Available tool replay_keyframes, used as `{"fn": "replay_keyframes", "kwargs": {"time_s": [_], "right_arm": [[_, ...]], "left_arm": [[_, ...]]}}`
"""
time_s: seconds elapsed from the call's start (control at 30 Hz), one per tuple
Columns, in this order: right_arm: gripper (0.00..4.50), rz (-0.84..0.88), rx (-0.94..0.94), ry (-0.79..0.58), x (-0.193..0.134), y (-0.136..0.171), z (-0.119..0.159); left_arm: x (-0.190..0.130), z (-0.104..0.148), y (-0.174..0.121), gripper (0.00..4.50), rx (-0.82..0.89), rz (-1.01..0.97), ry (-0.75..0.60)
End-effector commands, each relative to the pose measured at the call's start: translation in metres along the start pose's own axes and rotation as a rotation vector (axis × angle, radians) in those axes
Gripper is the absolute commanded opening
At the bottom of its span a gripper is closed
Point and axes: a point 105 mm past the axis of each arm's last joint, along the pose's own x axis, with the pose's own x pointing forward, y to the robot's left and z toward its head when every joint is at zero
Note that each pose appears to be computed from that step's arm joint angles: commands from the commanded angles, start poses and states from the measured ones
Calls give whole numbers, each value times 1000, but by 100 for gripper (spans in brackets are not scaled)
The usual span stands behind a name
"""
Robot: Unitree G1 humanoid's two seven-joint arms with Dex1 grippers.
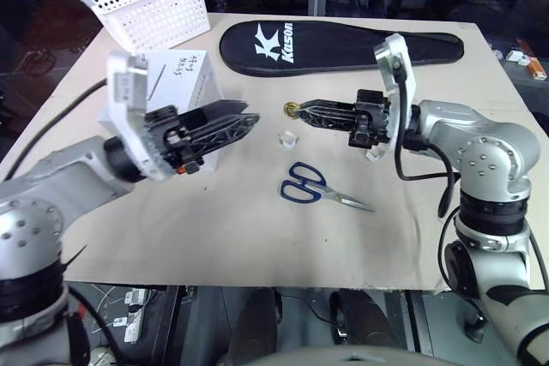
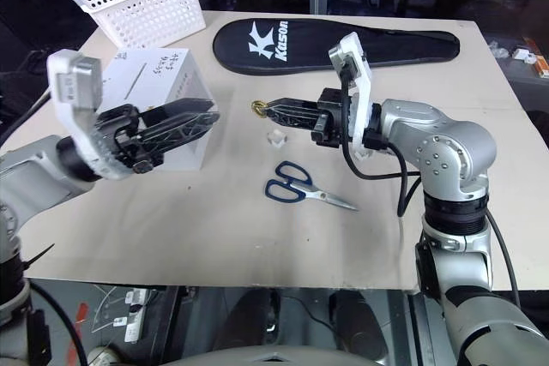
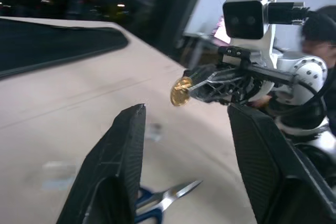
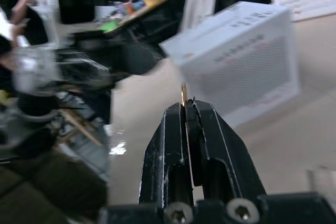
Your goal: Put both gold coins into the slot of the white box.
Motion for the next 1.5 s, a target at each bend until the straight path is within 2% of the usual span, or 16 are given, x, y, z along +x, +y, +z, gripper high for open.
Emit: {"fn": "replay_keyframes", "kwargs": {"time_s": [0.03, 0.47, 0.57, 0.63, 1.2, 1.27, 1.33, 1.5], "right_arm": [[0, 21, -43, -35, -1, 13, 14], [0, 72, -36, -40, -2, 29, 17], [0, 82, -33, -37, -2, 31, 17], [0, 87, -33, -33, -1, 32, 16], [0, 132, 14, -6, 2, 39, 7], [0, 131, 18, -5, 1, 39, 6], [0, 130, 21, -4, 1, 38, 6], [0, 130, 24, -6, 0, 39, 6]], "left_arm": [[8, 3, -6, 188, 6, -71, 2], [18, -4, -8, 188, -13, -159, 16], [18, -3, -9, 111, -14, -166, 13], [18, -3, -10, 22, -14, -171, 12], [21, -2, -22, 22, -39, -240, 1], [21, -3, -22, 71, -36, -237, 2], [20, -3, -22, 148, -35, -235, 1], [21, -4, -21, 148, -35, -228, 1]]}}
